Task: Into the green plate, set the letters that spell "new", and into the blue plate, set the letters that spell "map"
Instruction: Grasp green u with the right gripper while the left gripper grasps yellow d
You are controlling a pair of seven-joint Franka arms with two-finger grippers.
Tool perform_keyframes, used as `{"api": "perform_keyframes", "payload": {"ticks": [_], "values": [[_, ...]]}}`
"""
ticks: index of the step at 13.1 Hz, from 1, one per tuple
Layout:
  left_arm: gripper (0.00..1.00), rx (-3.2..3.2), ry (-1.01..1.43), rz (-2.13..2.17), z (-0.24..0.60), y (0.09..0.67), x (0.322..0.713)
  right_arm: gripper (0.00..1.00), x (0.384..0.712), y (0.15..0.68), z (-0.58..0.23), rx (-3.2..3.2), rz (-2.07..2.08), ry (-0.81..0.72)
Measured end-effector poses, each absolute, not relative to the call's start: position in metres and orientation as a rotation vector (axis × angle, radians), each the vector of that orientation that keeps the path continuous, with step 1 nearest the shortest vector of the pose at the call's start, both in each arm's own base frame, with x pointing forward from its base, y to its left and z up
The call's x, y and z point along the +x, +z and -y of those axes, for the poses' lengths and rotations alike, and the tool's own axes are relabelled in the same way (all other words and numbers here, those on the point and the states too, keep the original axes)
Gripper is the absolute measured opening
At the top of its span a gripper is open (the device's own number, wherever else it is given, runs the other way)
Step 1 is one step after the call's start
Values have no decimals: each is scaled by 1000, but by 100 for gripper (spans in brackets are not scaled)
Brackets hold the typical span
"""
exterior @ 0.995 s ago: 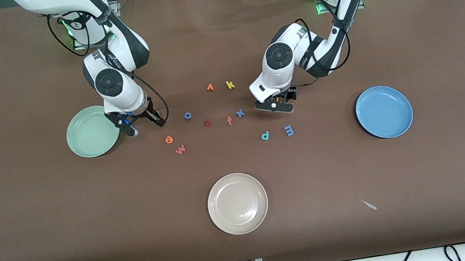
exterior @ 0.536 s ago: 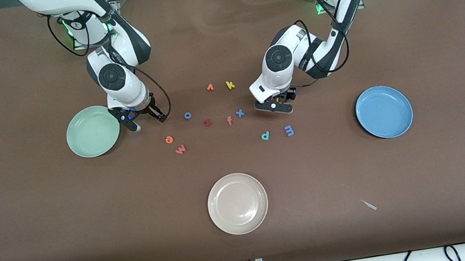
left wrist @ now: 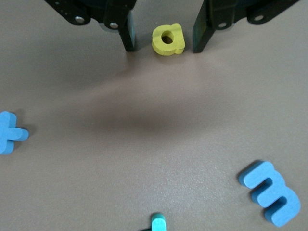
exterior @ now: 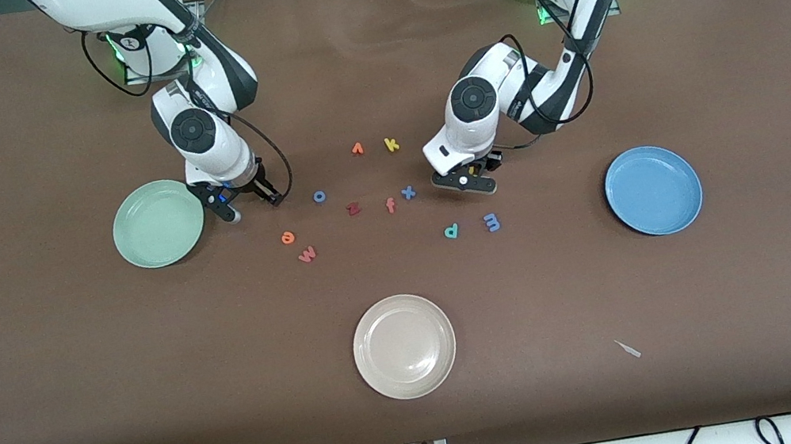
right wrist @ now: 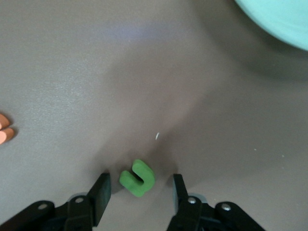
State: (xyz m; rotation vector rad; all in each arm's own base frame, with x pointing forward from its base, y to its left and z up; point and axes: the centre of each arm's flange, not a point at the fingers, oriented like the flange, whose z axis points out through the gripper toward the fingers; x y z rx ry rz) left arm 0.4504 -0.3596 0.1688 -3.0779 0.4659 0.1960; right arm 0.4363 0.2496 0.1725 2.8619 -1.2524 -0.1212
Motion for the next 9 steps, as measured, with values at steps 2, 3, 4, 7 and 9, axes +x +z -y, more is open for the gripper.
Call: {"api": "perform_keyframes", "payload": {"ticks": [2,3,4,7,9], "values": [[53,-3078,195,-467,360,169,451,43,438,175,-251,2873,1256,-108],[53,-3078,195,-467,360,169,451,32,439,176,-252,2875,1256,-106],[48,-3078,194,-466,360,170,451,30,439,176,-252,2875,1256,-106],[40,-3079,192,-466,360,171,452,30,439,176,-252,2875,1256,-105],[35,-3080,190,-468,361,171,452,30,442,179,-251,2879,1262,-95]]}}
